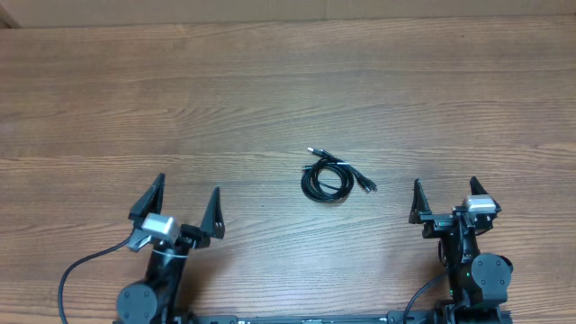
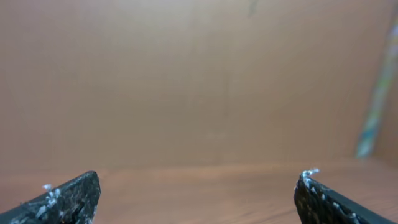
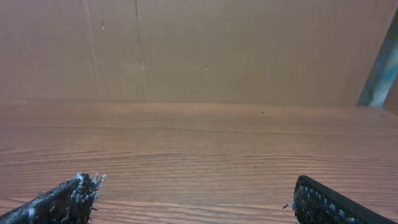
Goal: Untangle cables
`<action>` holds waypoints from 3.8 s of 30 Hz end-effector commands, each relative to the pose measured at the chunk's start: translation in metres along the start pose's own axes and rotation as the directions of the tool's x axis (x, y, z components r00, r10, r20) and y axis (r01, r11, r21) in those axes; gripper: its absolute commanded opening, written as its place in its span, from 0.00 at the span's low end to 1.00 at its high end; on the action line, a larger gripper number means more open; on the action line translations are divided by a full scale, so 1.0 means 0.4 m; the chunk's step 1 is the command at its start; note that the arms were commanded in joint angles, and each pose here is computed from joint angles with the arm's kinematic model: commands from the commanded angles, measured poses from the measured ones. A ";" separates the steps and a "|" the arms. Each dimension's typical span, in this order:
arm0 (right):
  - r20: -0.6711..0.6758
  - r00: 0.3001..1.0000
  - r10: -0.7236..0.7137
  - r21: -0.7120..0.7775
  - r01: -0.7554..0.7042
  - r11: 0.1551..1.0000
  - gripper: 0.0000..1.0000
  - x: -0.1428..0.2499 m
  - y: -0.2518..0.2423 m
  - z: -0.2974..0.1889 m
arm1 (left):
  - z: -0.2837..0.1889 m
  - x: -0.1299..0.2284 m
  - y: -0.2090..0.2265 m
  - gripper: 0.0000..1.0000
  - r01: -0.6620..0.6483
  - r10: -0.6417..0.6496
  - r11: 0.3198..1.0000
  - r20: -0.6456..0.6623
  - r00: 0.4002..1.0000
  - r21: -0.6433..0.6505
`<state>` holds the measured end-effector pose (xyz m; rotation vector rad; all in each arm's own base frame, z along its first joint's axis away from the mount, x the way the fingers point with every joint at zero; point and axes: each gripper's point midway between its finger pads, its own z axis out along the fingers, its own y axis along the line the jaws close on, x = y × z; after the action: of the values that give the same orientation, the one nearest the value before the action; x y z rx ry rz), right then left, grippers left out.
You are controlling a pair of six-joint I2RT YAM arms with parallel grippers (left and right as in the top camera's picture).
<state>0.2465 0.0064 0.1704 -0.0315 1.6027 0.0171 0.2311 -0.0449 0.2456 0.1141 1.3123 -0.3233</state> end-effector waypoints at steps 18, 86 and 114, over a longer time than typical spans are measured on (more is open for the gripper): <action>-0.005 1.000 -0.005 -0.003 0.005 1.000 1.00 0.010 0.002 0.002 | 0.129 -0.182 -0.201 1.00 0.498 -0.186 0.861 -0.847 0.499 0.104; -0.941 0.269 -0.206 -0.276 -0.252 0.928 1.00 0.249 0.437 0.141 | 0.162 0.388 0.041 0.99 -0.093 -0.658 0.752 -0.751 -0.056 -0.652; -0.880 0.305 -0.365 -0.412 -0.109 0.904 0.45 0.334 0.530 0.110 | 0.148 0.388 0.040 1.00 -0.106 -0.661 0.750 -0.747 -0.076 -0.653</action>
<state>0.2829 0.2194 0.0421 -0.6433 2.7862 0.2499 0.3212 -0.0741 0.1075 -0.6328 2.9978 -0.2091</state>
